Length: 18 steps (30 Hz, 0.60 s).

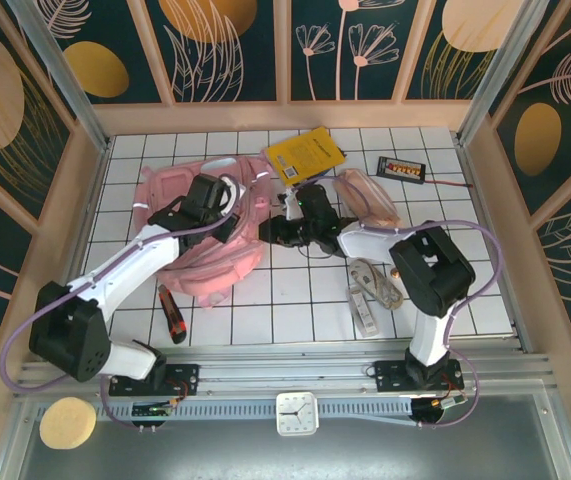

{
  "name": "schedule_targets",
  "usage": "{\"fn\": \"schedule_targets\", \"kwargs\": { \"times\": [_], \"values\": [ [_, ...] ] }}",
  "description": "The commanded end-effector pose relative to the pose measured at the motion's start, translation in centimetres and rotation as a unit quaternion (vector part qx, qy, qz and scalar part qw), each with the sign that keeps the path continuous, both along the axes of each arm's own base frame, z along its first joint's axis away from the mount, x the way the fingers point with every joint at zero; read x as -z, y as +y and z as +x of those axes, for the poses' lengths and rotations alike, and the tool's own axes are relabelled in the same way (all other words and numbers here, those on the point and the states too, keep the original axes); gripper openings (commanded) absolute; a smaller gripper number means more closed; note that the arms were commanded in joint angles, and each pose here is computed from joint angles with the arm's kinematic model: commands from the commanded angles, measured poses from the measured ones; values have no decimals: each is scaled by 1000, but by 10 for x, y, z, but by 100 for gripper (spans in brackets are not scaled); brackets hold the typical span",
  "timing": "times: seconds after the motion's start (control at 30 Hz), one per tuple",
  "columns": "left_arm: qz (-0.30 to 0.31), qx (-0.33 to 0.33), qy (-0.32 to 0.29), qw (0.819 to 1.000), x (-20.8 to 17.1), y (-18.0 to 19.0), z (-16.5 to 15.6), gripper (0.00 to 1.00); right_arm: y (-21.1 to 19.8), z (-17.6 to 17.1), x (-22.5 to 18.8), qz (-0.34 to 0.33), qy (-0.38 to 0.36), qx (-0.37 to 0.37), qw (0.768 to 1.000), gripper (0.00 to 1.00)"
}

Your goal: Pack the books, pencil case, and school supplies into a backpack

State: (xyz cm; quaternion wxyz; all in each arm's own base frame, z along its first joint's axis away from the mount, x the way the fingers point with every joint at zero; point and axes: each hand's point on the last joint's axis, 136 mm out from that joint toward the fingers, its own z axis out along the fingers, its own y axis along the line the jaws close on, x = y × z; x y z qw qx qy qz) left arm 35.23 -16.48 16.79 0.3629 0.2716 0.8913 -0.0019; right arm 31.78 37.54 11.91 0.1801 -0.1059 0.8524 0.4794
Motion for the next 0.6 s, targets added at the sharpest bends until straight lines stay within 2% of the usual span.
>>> {"fn": "schedule_targets", "kwargs": {
  "times": [0.0,0.2,0.3,0.4,0.57],
  "values": [
    [3,28,-60,998,-43,4,-1,0,-20,11,-39,2,-39,18,999,44],
    [-13,92,-93,991,-64,-1,-21,0,-59,42,-42,-3,-36,51,998,46],
    [-16,123,-105,987,-75,-5,-26,0,-55,45,-49,27,-72,-8,997,46],
    [-15,125,-114,985,-84,-4,-24,0,-55,43,-47,9,-153,-67,986,45],
    [-21,128,-113,985,-89,-7,-22,0,-56,19,-39,-7,-292,-176,940,46]
  ]
}}
